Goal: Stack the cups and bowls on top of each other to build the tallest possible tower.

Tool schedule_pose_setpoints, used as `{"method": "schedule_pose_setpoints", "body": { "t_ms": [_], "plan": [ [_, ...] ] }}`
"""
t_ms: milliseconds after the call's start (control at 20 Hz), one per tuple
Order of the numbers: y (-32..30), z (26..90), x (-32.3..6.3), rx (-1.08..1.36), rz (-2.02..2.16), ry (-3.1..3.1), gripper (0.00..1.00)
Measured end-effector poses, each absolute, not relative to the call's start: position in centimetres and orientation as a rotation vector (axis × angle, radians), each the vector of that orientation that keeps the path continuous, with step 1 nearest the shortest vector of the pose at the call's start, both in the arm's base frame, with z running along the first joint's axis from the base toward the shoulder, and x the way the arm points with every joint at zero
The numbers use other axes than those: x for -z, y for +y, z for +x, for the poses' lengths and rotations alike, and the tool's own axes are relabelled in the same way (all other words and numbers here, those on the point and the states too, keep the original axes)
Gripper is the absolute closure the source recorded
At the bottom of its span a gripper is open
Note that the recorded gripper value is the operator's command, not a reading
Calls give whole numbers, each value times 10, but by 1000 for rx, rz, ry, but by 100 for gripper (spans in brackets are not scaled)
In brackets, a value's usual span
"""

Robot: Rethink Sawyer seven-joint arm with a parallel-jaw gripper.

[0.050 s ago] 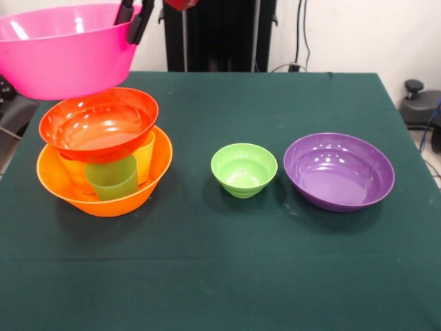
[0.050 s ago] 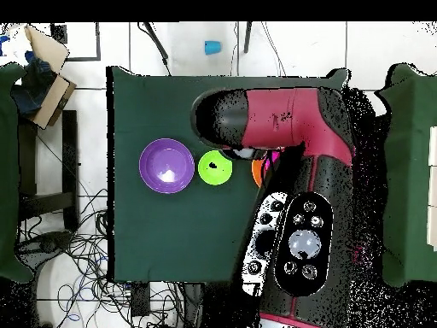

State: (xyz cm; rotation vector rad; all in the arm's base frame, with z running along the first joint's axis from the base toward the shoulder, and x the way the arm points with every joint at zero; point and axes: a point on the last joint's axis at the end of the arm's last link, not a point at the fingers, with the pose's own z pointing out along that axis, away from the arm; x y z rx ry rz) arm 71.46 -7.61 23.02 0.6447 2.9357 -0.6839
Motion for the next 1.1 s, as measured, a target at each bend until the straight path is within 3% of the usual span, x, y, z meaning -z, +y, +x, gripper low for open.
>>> {"method": "schedule_pose_setpoints", "body": {
  "t_ms": [1100],
  "plan": [
    [-76,685,-187,638,580,2942,100]
  ]
}}
